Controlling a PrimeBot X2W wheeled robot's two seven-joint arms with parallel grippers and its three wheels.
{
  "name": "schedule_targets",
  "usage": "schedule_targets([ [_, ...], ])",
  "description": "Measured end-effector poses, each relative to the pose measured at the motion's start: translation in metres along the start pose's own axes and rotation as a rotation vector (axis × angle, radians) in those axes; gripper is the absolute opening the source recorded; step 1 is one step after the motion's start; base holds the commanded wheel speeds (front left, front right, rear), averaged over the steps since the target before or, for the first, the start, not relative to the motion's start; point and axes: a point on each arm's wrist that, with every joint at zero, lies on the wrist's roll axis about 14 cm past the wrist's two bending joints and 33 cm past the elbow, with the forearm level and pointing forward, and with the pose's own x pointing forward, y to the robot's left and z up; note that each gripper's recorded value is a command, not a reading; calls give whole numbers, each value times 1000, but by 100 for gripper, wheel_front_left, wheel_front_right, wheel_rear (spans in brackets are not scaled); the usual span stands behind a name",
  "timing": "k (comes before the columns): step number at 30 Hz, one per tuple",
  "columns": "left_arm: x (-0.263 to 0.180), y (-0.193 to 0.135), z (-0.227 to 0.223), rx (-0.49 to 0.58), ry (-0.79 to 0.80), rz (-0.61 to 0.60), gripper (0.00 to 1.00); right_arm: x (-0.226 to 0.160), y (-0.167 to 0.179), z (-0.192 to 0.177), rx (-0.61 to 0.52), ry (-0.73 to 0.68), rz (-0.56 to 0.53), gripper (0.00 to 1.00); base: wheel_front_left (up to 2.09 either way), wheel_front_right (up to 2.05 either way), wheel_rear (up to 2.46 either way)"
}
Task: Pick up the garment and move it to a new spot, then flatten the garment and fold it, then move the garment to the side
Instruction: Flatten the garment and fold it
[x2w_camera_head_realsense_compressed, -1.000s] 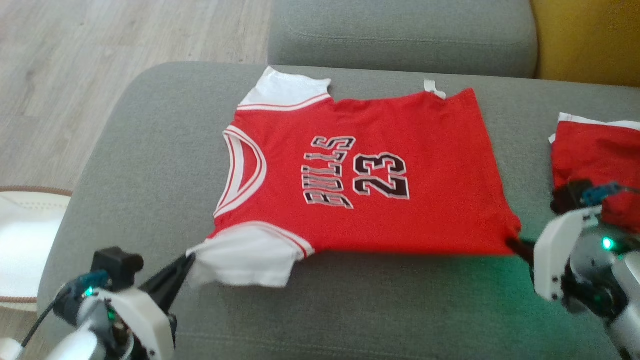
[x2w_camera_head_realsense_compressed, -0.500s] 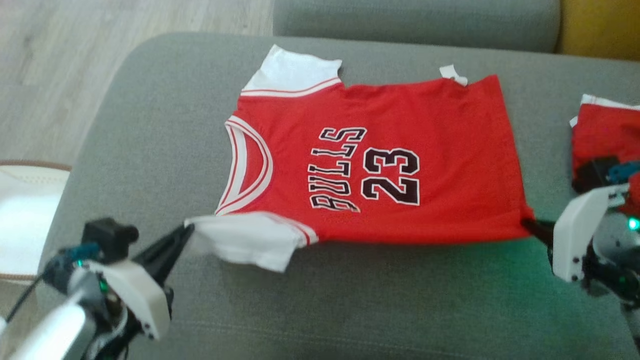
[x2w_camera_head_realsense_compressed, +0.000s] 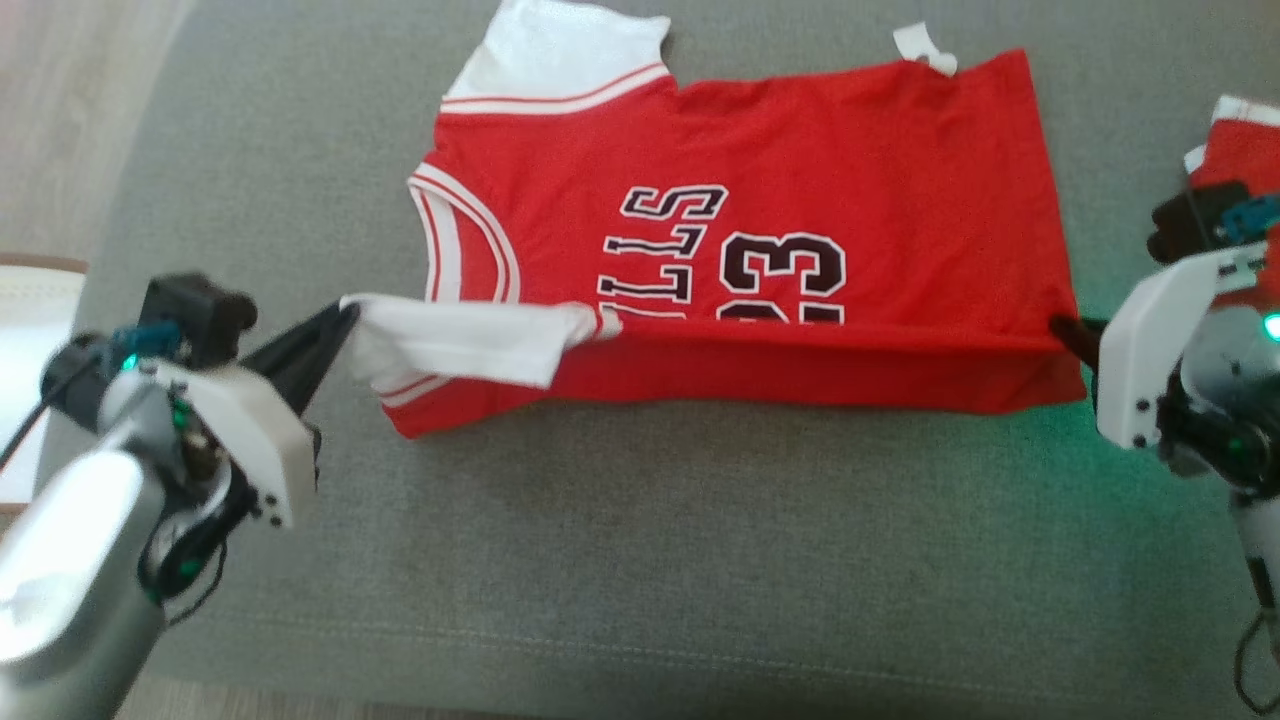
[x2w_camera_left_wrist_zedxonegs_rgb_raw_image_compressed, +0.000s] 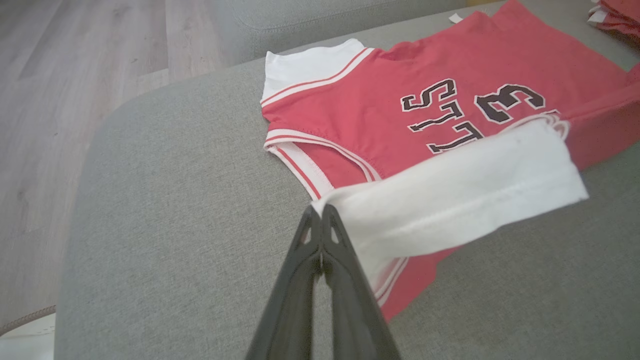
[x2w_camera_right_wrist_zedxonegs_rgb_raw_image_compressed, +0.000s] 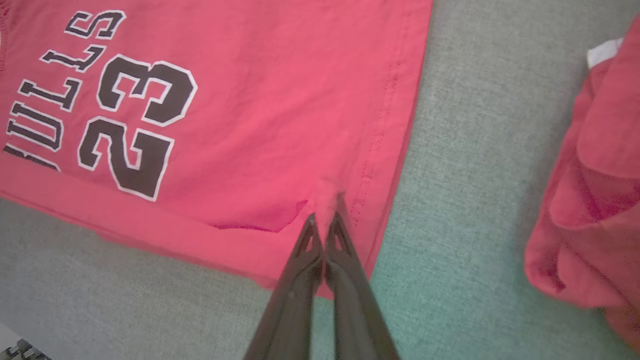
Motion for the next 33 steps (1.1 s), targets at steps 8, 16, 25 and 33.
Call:
schedule_targets([
  [8,34,3,-14,36,77,-20,0,23,-8,0,-28,33,-25,0,0,0,0],
  [16,59,21,-5,91,15,54,100,32,-17,22,-58,-102,-63,100,0,0,0],
  [25,53,47,58,-39,-319,278,100,-8,-11,97,-7,-586,-58,100,0,0,0],
  [33,-2,41,115,-266,-625,416,100,-62,1,97,-39,-917,-113,100,0,0,0],
])
